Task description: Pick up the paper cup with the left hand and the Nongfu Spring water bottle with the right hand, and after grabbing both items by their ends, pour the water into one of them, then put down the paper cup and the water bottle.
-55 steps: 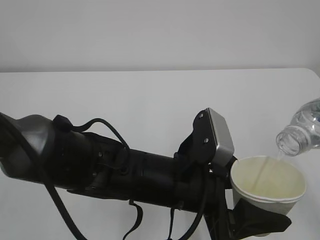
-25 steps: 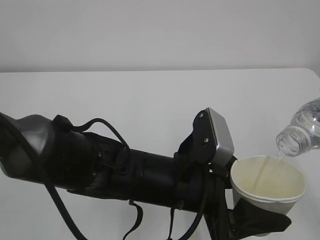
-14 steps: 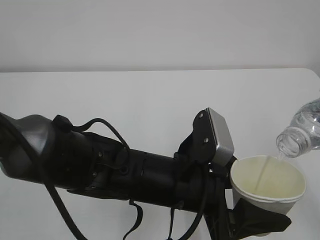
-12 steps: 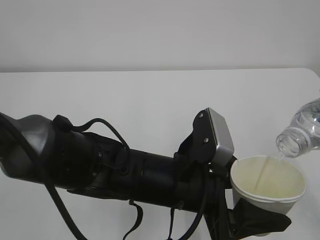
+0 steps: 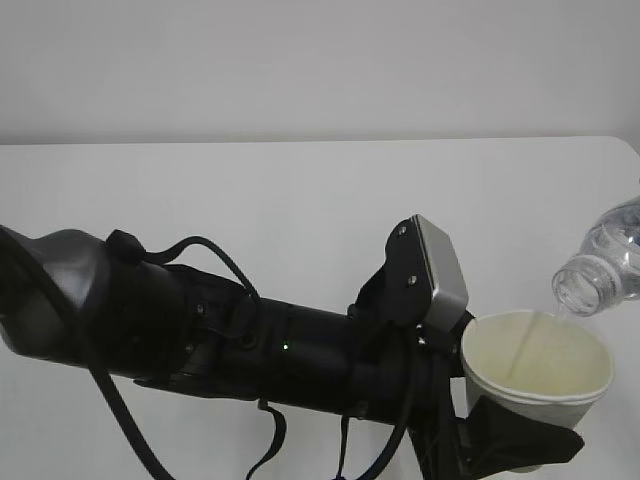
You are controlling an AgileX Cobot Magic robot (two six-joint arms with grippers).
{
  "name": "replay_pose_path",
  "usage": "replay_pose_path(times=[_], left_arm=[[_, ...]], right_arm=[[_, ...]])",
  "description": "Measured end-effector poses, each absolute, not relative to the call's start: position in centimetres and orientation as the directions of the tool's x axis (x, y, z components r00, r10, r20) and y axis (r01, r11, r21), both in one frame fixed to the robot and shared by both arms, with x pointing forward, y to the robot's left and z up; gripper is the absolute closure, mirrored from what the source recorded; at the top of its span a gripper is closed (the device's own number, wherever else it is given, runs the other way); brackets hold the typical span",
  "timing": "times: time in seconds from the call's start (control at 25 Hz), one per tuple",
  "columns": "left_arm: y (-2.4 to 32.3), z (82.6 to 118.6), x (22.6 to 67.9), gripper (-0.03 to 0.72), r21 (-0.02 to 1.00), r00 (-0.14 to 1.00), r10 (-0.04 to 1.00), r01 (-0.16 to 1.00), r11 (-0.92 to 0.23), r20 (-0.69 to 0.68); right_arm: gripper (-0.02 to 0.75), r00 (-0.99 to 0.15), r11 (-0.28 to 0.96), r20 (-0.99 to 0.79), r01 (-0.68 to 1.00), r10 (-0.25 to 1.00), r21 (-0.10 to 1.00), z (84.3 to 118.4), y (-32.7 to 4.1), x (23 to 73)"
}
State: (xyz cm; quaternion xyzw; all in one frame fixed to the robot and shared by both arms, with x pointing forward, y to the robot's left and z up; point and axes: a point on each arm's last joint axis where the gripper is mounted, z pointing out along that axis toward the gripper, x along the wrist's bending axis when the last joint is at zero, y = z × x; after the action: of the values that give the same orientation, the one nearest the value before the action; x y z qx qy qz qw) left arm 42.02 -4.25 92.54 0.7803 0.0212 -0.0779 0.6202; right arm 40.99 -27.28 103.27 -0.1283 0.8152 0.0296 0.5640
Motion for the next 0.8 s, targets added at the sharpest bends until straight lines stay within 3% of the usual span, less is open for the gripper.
replay_pose_path(times=[0.8], left_arm=[[-4.27,92.61,42.04,0.225,0.966,0.987,-0.061,0.135,-0.222,-0.152]], right_arm=[[0.32,-0.331,0.965,-0.927,-0.243,-0.178,-0.098,103.27,-27.28,40.99]])
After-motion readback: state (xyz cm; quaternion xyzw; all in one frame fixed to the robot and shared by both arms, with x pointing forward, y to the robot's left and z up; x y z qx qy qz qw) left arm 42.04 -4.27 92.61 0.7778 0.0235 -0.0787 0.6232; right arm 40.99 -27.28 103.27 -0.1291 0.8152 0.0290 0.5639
